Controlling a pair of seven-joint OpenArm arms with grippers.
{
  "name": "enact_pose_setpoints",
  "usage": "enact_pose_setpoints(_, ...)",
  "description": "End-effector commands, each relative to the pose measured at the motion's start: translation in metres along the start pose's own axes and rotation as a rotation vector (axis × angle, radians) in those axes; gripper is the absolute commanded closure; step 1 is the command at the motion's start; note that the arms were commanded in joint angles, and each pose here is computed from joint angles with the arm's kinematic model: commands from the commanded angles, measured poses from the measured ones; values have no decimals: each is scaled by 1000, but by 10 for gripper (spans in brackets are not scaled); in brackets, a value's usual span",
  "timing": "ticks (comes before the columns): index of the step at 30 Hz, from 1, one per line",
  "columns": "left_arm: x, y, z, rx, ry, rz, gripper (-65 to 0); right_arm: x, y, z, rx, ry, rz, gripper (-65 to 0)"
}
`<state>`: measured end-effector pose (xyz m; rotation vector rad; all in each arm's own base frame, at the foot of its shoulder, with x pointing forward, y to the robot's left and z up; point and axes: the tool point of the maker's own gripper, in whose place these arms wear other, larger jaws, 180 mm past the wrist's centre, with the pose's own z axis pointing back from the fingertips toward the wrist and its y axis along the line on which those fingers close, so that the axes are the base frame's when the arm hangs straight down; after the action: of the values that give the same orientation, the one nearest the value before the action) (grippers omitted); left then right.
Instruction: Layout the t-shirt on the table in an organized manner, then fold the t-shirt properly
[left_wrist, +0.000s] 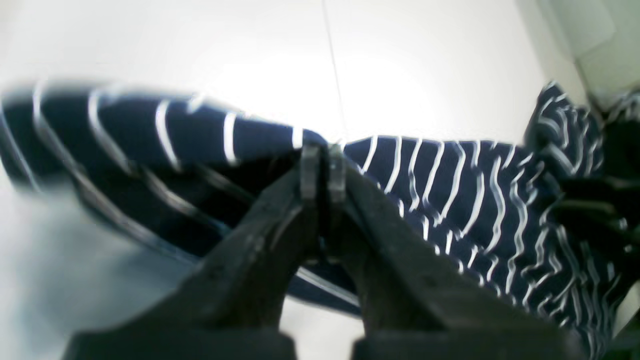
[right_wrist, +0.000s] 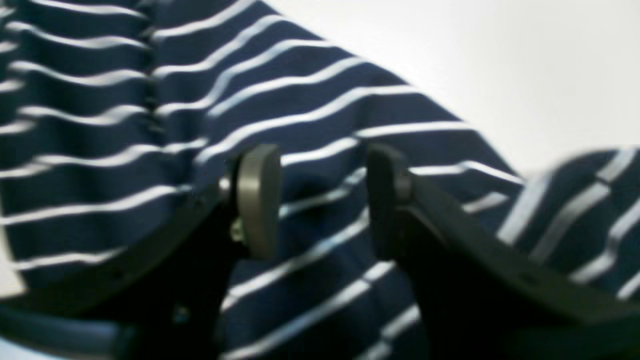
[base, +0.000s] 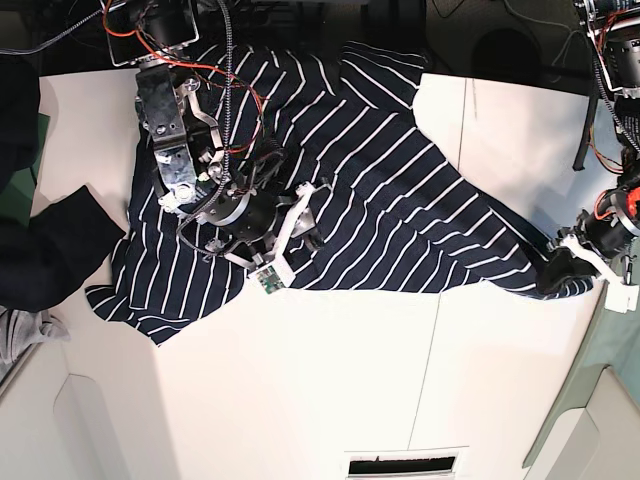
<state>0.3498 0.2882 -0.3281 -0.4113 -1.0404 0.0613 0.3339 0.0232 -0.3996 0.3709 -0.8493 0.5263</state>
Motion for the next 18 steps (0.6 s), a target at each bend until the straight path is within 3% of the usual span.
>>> enact_pose_setpoints(1, 34, 2, 14, -2, -77, -53, 0, 21, -7, 2, -11, -64, -3, -280)
enact_pose_setpoints(6, 50, 3, 60, -7, -94, -138, 0, 31, -50, 14, -100, -123, -42, -280)
enact_pose_setpoints(13, 5, -1, 104, -42, 17, -47, 0, 68, -104, 23, -179, -203, -82, -280)
enact_pose_setpoints(18, -31, -12, 111, -81, 75, 54, 0, 82, -106, -4, -94, -202, -131, -280)
